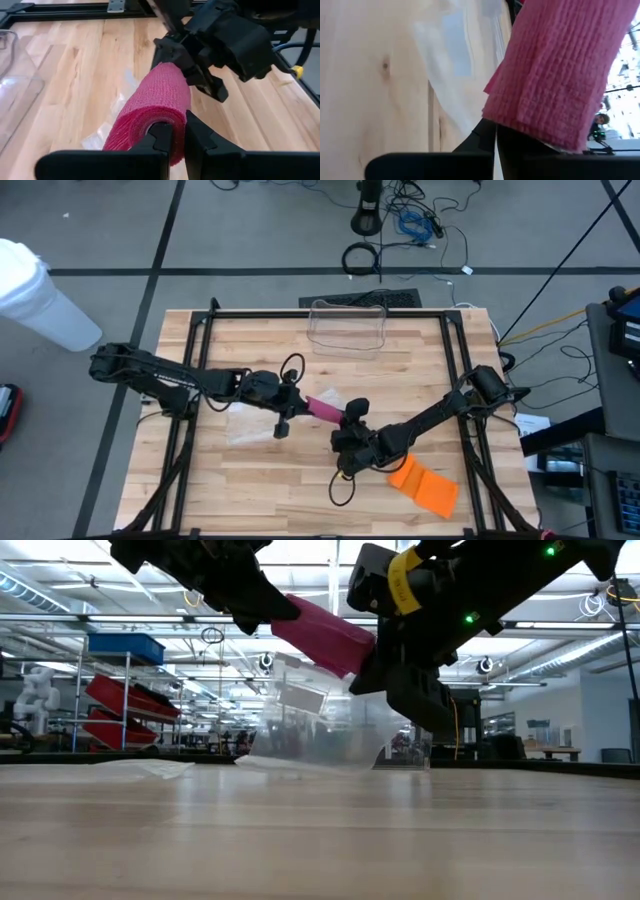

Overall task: Roll bandage
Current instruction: Put the pink bandage into the zip bag

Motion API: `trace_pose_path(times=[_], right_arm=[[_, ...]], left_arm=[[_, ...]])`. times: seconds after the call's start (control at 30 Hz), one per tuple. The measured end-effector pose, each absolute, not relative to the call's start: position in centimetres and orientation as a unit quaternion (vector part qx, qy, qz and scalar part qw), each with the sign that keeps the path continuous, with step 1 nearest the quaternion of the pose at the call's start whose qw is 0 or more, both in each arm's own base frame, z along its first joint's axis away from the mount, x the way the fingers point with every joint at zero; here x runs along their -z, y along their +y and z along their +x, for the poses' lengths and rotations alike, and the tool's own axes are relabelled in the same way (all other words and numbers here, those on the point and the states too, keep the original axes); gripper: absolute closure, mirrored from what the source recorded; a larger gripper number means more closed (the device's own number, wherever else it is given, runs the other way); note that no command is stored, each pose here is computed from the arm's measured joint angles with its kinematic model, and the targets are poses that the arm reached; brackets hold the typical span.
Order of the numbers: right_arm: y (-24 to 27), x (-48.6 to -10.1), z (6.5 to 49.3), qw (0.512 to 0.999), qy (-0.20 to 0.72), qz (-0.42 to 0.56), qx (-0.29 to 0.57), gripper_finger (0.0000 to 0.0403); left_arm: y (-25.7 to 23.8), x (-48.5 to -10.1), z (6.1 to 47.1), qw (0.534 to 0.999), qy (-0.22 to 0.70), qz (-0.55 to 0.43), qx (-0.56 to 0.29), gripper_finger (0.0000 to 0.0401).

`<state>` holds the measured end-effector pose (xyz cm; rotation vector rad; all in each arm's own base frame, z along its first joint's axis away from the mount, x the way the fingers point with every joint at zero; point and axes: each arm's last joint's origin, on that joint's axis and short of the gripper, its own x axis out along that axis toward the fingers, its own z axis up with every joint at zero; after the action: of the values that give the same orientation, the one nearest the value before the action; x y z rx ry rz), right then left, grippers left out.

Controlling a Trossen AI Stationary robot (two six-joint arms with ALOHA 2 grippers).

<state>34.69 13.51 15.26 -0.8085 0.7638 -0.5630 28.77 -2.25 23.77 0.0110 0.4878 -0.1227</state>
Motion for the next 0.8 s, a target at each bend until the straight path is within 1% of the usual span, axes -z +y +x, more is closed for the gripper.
trace_pose_path(times=[0.33,0.8], right_arm=[[14.7,-15.5,34.0,0.782,0.342,-0.434,0.287,0.0402],[15.9,-15.7,33.5,0.761,0.339,-0.479,0.275,0.0403]], left_arm=[[-2.1,-23.7,28.7,0.968,0.247,0.012,0.037,0.0375],[-1.8,-23.5,28.6,0.965,0.259,0.020,0.017,0.0375]])
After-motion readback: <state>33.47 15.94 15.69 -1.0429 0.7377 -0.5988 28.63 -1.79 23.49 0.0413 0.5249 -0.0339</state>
